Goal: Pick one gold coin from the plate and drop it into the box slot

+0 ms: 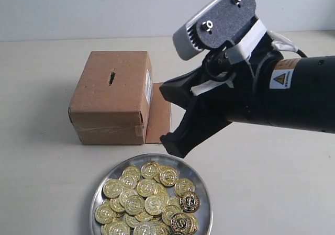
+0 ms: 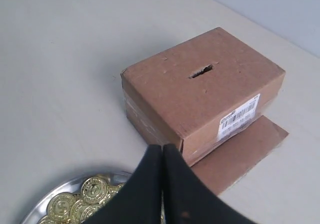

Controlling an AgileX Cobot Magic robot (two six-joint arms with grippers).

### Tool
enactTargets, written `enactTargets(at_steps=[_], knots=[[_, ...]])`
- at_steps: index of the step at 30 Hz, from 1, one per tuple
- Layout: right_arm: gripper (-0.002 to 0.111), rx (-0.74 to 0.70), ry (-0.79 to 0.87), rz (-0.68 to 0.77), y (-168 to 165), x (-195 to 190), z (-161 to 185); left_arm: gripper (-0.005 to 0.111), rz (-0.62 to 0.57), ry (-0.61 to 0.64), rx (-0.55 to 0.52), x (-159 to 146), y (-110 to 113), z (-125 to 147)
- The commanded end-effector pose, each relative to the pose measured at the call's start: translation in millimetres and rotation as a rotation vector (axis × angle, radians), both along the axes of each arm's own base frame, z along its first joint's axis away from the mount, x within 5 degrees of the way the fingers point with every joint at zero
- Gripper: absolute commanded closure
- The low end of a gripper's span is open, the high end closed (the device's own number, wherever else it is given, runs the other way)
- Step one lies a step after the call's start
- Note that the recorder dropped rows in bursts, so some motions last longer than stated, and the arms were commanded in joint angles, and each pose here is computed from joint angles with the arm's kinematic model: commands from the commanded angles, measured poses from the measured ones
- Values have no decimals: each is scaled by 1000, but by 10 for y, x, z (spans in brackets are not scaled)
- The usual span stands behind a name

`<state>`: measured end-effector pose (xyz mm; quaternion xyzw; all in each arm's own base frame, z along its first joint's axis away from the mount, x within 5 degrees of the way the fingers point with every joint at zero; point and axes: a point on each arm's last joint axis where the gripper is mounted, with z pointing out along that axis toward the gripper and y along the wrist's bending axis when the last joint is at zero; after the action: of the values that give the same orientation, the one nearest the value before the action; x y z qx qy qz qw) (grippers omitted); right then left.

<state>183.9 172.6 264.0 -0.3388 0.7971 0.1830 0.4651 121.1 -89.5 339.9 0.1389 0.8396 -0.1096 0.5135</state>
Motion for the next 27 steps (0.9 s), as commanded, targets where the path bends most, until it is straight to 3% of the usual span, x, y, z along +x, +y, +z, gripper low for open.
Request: enactTargets(at_steps=[1,8,13,21,27], knots=[[108,26,8,-16,-13,-15,12,107,52,40,18,-33,81,-41],[108,38,-6,-15,-25,-34,55,107,43,27,10,-59,97,-19],[108,79,-38,-17,-166,-135,249,107,107,-37,-125,-95,311,73],[108,226,-259,-236,-851,-306,803,107,542,-222,-187,-385,1016,-4],[108,295,-486,-478,-1391,-643,1135,107,809,-311,-187,-701,1247,-178]])
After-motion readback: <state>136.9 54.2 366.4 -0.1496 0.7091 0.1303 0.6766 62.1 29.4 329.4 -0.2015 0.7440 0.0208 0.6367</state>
